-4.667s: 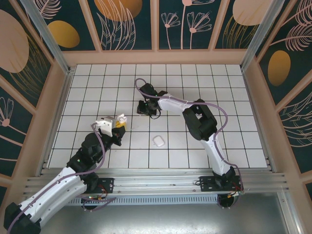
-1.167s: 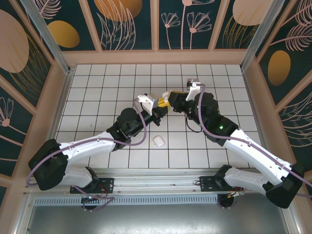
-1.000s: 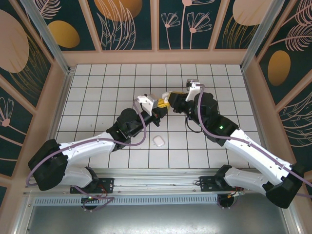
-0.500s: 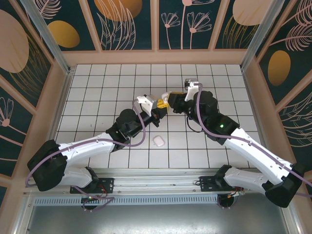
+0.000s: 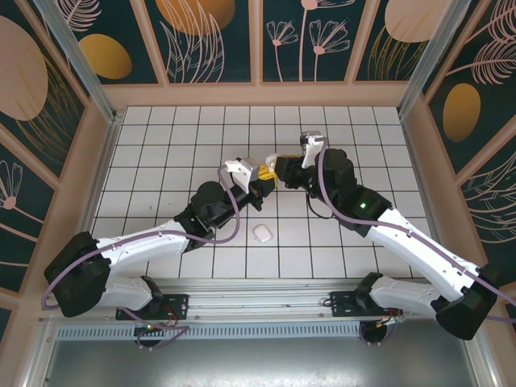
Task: Insert the wireless bluetooth earbuds into the charging case
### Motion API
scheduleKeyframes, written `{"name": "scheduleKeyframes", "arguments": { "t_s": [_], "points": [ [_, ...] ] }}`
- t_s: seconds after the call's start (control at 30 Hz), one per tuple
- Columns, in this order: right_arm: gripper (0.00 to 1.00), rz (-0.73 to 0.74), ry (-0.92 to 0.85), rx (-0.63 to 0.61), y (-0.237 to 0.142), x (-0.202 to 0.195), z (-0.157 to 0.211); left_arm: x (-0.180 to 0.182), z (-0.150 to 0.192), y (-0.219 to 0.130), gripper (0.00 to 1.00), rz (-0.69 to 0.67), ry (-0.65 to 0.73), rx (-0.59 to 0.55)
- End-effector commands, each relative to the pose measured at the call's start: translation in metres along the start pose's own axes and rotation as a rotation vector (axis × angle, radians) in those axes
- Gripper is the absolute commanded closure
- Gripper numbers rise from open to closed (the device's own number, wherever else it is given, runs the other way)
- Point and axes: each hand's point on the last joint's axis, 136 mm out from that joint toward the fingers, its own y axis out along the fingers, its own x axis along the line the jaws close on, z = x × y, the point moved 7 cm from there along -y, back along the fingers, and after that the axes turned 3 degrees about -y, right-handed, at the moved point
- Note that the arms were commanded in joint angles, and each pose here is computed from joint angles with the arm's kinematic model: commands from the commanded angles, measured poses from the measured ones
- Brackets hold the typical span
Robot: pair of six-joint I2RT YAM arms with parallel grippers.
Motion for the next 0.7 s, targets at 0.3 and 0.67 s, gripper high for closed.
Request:
{"name": "scheduleKeyframes", "arguments": {
  "t_s": [0.3, 0.67],
  "points": [
    [0.69, -0.033, -0.005, 0.014, -0.002, 0.007, -0.005, -0.01, -0.018, -0.005, 1.0, 0.054, 0.009, -0.076],
    [0.64, -0.101, 0.026, -0.018, -0.013, 0.006, -0.02, -0.012, -0.013, -0.004, 1.0, 0.084, -0.008, -0.065]
  ]
}}
